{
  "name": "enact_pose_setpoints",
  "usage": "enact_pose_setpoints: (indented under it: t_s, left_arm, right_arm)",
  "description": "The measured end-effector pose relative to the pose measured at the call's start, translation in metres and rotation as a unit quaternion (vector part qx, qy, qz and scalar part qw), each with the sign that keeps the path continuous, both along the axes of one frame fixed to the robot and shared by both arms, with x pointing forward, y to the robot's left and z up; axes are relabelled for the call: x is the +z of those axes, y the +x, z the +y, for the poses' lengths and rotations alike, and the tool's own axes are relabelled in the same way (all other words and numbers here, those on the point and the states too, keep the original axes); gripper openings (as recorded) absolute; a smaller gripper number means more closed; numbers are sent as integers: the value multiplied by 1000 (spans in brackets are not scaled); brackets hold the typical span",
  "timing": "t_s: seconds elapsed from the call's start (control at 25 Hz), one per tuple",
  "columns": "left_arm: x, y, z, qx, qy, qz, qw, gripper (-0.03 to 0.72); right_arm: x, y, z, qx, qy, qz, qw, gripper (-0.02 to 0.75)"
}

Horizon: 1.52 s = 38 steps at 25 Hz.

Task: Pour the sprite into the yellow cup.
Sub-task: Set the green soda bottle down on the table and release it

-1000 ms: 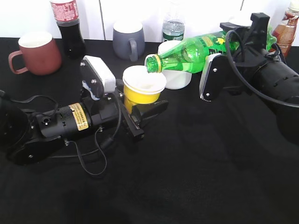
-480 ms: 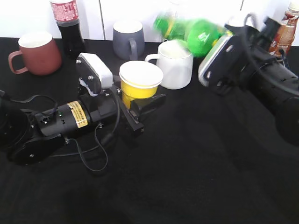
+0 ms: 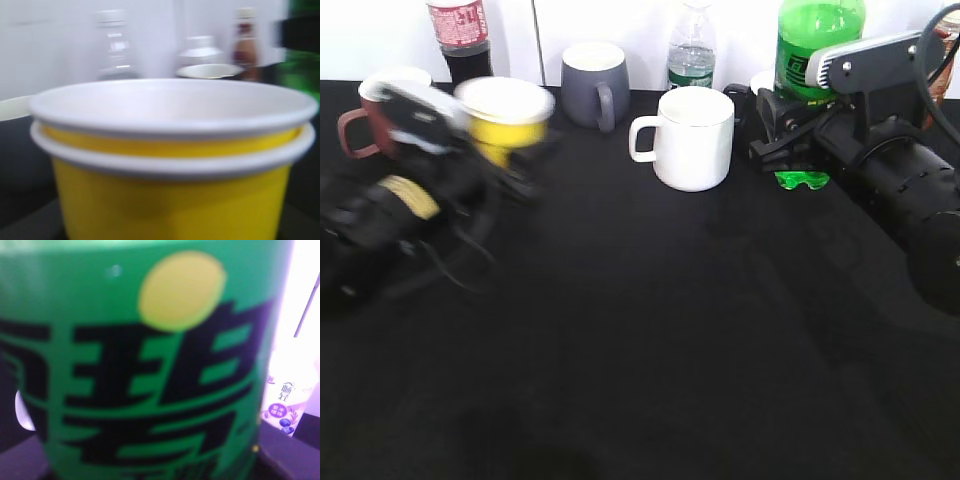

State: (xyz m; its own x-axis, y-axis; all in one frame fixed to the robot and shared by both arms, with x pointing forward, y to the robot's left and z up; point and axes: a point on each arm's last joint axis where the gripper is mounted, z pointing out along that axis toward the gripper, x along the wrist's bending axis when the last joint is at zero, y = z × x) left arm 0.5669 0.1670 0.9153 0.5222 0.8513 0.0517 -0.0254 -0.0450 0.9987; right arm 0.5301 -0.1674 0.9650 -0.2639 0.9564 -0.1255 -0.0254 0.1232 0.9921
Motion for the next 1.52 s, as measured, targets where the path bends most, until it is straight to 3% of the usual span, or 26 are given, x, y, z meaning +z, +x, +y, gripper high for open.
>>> enact_pose_setpoints:
  t_s: [0.16,0.48,0.64,0.88,1.0,1.12,1.32,1.44,1.52]
  left_arm:
    - [-4,36,27,50,-5,-19,999,482]
    - [-34,93,8,16,-21,-42,999,482]
    - [-53,95,3,6,-14,-9,1000,482]
    - [-56,103,2,13,-11,24,1000,501]
    - [-60,102,2,13,-13,40,999,579]
    - [-60,91,5,16,-14,53,998,602]
    - [-49,38,23,44,-2,121,992,599]
    - [-16,-10,35,46,4,131,990,594]
    - [10,-31,42,55,24,144,988,594]
  right_arm:
    - [0,0,0,0,7,2,1000,458]
    - [0,0,-1,-5,12,5,1000,458]
    - [-1,1,-2,-9,15,6,1000,458]
    - [-1,1,-2,-9,15,6,1000,458]
    - [-1,1,-2,-10,15,6,1000,458]
    - [-1,1,-2,-10,15,6,1000,458]
    - [-1,4,-12,-51,46,17,998,458]
    - [-2,18,-54,-115,94,27,989,458]
    - [-4,25,-86,-147,98,31,984,458]
